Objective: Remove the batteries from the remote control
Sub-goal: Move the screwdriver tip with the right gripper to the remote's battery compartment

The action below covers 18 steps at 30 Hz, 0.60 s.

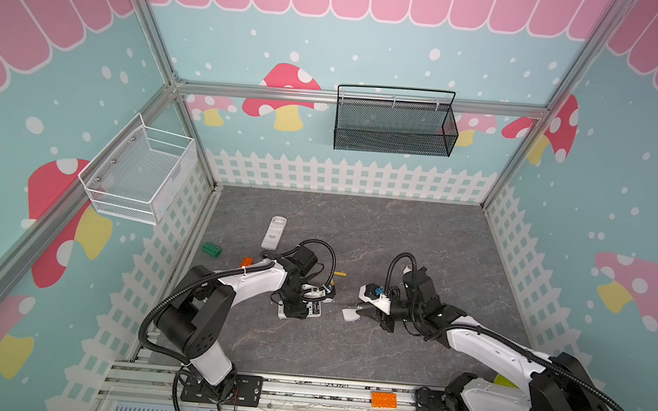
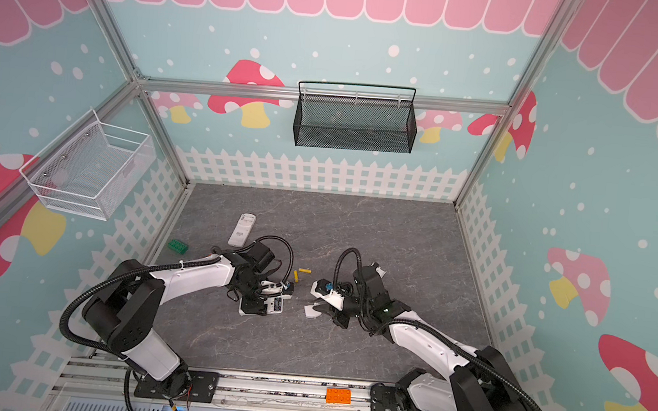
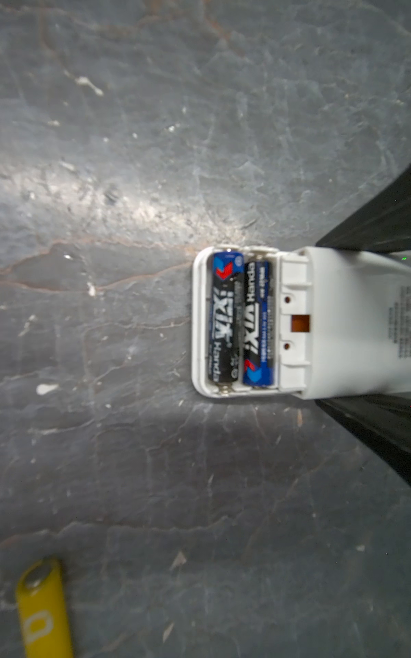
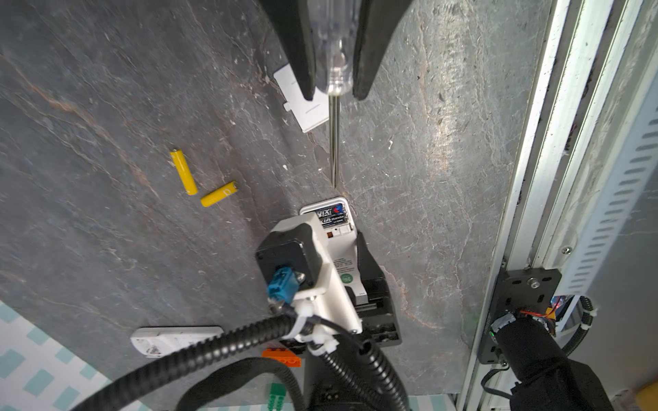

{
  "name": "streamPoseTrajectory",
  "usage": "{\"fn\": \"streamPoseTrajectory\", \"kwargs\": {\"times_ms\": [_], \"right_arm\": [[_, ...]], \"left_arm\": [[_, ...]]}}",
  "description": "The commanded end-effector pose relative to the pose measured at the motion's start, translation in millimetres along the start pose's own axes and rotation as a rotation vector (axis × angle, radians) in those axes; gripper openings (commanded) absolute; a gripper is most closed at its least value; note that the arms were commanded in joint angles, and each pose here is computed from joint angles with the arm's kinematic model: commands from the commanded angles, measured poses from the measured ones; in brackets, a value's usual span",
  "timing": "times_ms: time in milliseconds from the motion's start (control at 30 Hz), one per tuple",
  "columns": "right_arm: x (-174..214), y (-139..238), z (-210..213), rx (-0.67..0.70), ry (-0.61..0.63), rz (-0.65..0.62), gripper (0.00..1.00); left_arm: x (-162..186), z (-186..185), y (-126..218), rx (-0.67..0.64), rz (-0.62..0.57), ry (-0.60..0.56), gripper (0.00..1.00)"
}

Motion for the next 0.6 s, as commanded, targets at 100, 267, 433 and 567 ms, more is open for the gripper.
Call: {"fn": "streamPoseTrajectory", "kwargs": {"times_ms": [100, 267, 433, 567], "right_arm": [[-14, -22, 2, -0.012, 0.124, -0.048, 0.0], [-17, -47, 5, -0.039, 0.134, -0.031, 0.0], [-17, -69, 8, -0.06, 0.135, -0.025, 0.0], [-12, -79, 7, -0.073, 0.132, -0.016, 0.0]], "left_arm": [[-3, -2, 0, 0.037, -0.067, -0.063, 0.68], [-9, 1, 3, 0.066, -0.106, -0.027, 0.75], [-15, -7, 1, 0.117, -0.154, -0.017, 0.68], [-16, -9, -1, 0.132, -0.171, -0.01, 0.71]]}}
Point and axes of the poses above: each gripper's point midway between its finger pads, its own y axis back along the fingers, its own z axis along the line the jaws close on, x = y × z, the point moved 2 cm from there along y, back along the fingers, and after that the axes turned 3 degrees about y, right-handed, at the moved point
